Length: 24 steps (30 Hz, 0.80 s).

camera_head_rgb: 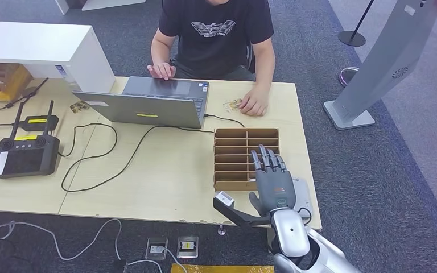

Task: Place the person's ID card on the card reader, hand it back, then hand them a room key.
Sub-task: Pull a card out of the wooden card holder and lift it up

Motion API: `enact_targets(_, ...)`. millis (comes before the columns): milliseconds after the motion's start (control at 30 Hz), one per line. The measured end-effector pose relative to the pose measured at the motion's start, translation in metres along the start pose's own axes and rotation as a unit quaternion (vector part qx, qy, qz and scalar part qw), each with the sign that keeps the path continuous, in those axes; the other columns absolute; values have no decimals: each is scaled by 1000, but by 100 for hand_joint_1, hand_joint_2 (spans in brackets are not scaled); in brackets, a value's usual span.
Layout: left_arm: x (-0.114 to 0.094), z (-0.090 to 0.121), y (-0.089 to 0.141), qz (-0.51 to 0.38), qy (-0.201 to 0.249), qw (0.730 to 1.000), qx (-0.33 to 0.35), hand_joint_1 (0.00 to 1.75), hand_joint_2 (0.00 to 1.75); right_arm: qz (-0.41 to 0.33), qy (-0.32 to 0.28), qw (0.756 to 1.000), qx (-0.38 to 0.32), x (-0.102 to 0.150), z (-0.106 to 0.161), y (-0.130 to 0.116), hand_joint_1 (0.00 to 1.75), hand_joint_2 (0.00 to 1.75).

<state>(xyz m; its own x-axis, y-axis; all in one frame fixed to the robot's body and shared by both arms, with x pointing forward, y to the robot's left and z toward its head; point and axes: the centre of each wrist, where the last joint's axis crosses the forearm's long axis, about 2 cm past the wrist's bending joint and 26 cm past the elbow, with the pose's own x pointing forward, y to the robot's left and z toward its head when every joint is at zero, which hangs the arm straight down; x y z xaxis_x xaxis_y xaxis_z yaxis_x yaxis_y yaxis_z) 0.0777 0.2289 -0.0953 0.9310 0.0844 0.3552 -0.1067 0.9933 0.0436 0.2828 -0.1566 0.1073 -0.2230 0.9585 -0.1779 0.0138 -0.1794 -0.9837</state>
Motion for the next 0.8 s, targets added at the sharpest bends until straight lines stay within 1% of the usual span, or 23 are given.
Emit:
enact_targets(433,0,0,0,-7,-1,1000,4,0,0,23,14,999,33,-2,-3,12,0,175)
enact_targets(800,-2,0,0,-9,0,1000,5,0,0,44,35,998,22,-12,-9,13,0,175)
